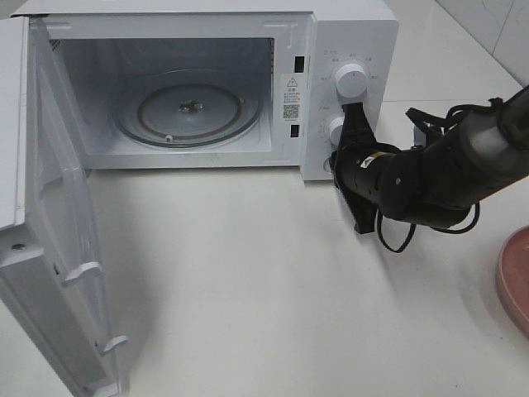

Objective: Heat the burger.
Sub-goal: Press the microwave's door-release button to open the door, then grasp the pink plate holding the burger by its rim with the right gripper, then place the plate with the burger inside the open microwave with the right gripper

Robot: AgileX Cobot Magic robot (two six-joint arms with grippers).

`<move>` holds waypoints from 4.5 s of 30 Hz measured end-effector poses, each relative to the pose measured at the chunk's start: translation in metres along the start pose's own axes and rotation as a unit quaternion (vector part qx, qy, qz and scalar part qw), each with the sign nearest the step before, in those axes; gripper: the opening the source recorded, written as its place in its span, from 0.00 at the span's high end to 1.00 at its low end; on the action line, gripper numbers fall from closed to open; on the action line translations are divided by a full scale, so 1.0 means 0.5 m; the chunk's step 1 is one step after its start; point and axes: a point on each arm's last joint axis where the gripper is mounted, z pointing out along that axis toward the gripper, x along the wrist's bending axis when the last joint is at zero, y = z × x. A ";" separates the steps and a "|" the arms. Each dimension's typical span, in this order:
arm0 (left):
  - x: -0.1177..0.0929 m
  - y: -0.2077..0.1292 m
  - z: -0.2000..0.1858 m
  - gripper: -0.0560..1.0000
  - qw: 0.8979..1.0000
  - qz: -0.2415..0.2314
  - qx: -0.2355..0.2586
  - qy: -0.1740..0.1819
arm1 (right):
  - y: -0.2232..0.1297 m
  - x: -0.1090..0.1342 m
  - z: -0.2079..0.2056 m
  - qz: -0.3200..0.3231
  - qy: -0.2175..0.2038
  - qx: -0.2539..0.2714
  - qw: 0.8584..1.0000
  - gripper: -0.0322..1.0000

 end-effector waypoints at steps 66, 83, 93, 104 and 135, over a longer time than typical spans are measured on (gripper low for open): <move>0.000 0.000 0.000 0.03 1.000 0.000 0.000 0.000 | 0.118 -0.008 -0.403 -0.654 -0.329 0.319 0.602 0.04; 0.000 0.000 0.000 0.03 1.000 0.000 0.000 0.000 | 0.217 0.000 -0.376 -0.610 -0.328 0.251 0.677 0.08; 0.000 0.000 0.000 0.03 1.000 0.000 0.000 0.000 | 0.224 -0.041 -0.314 -0.592 -0.353 0.278 0.669 0.11; 0.000 0.000 0.000 0.03 1.000 0.000 0.000 0.000 | 0.221 -0.089 -0.257 -0.588 -0.372 0.308 0.649 0.15; 0.000 0.000 0.000 0.03 1.000 0.000 0.000 0.000 | 0.220 -0.117 -0.229 -0.580 -0.386 0.312 0.646 0.84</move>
